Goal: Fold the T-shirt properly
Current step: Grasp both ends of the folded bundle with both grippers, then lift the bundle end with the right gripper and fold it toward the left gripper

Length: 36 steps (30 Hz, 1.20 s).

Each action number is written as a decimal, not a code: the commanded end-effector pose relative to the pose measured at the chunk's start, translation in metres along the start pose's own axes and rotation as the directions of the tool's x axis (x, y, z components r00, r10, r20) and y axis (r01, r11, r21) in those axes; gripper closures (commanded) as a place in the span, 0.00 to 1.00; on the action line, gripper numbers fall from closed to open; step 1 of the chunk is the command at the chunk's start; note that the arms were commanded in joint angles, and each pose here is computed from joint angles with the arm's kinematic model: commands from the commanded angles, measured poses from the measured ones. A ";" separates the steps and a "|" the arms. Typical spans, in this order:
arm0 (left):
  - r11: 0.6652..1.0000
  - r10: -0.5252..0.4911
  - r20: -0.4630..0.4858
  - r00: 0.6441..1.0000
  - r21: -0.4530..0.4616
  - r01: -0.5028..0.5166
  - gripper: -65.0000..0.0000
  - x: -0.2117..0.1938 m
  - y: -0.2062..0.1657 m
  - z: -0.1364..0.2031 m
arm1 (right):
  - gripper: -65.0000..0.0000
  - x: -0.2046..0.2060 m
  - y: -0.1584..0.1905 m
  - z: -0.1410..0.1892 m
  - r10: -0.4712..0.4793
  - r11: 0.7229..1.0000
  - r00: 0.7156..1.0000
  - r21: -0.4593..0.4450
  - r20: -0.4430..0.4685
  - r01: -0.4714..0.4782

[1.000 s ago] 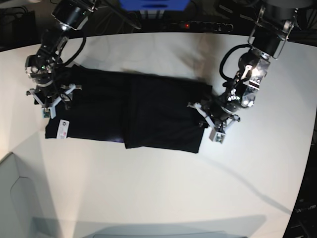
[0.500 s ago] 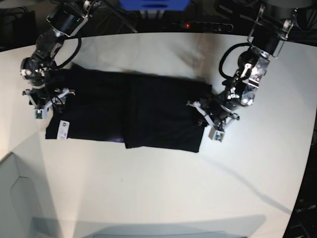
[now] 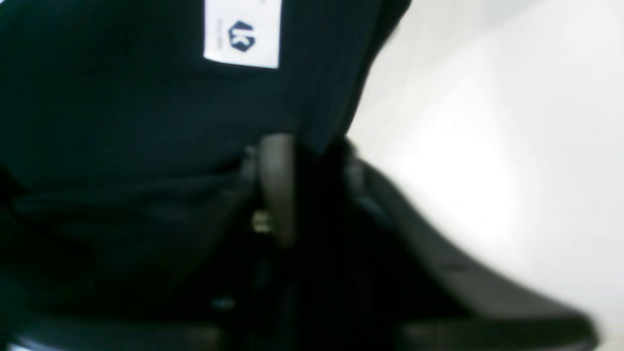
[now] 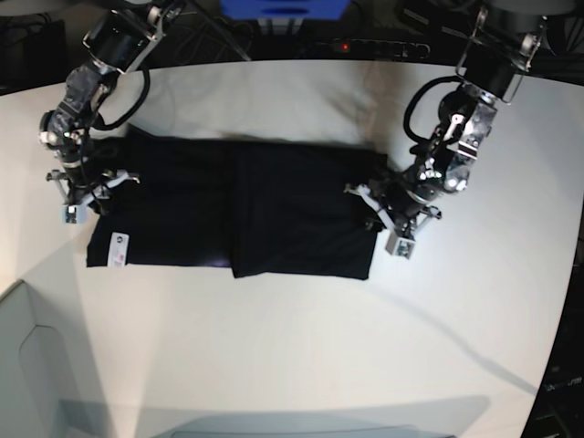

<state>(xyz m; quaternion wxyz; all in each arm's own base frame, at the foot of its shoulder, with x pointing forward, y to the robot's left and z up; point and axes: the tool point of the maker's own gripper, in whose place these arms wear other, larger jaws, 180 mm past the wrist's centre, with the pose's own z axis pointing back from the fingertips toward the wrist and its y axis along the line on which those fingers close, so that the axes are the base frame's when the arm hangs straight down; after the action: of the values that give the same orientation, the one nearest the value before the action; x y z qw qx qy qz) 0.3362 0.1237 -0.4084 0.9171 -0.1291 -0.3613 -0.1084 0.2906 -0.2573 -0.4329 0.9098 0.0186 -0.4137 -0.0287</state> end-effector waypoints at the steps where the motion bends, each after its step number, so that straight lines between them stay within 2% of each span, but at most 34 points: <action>1: 1.000 -0.007 0.001 1.000 0.008 0.007 0.79 0.005 0.005 0.003 | 1.00 -0.042 -0.002 0.004 0.047 0.999 0.982 -0.001 -0.181 -0.048; 4: 1.000 -0.006 -0.002 1.000 0.013 0.006 0.79 0.004 0.007 0.003 | 1.00 -0.043 -0.003 0.005 0.050 0.999 0.982 -0.003 -0.183 -0.051; 7: 1.000 -0.004 -0.005 1.000 0.015 0.004 0.79 0.004 0.007 0.003 | 1.00 -0.028 -0.012 0.010 0.075 0.996 0.986 -0.027 -0.152 -0.080; 14: 1.000 0.002 -0.003 1.000 0.009 -0.001 0.79 0.004 0.004 0.002 | 1.00 0.048 -0.009 0.037 0.162 0.981 0.986 -0.111 0.040 -0.157; 21: 1.000 0.016 -0.029 0.999 0.025 -0.015 0.79 -0.006 0.011 -0.002 | 1.00 0.102 0.051 0.059 0.273 0.962 0.941 -0.072 0.199 -0.264; 25: 0.999 0.038 -0.057 0.998 0.036 -0.036 0.79 -0.017 0.016 -0.006 | 1.00 0.116 0.106 0.068 0.316 0.943 0.909 0.014 0.272 -0.332; 28: 0.998 0.045 -0.069 0.997 0.041 -0.042 0.79 -0.022 0.016 -0.010 | 1.00 0.121 0.161 0.073 0.349 0.906 0.877 0.120 0.330 -0.406; 33: 0.998 0.060 -0.075 0.995 0.035 -0.057 0.79 -0.024 0.011 -0.013 | 1.00 0.130 0.265 0.084 0.385 0.777 0.803 0.310 0.454 -0.548; 35: 0.998 0.063 -0.072 0.995 0.032 -0.060 0.79 -0.023 0.010 -0.013 | 1.00 0.129 0.296 0.084 0.392 0.722 0.783 0.365 0.483 -0.587; 36: 0.997 0.068 -0.073 0.995 0.028 -0.066 0.79 -0.024 0.008 -0.013 | 1.00 0.128 0.310 0.083 0.389 0.707 0.781 0.384 0.488 -0.593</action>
<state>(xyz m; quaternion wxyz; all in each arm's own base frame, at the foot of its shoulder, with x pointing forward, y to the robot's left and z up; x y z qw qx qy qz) 0.3437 0.1225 -0.4204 0.9162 -0.1404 -0.3665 -0.0805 0.3194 0.0372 -0.2816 0.7646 0.1325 -0.5320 0.3388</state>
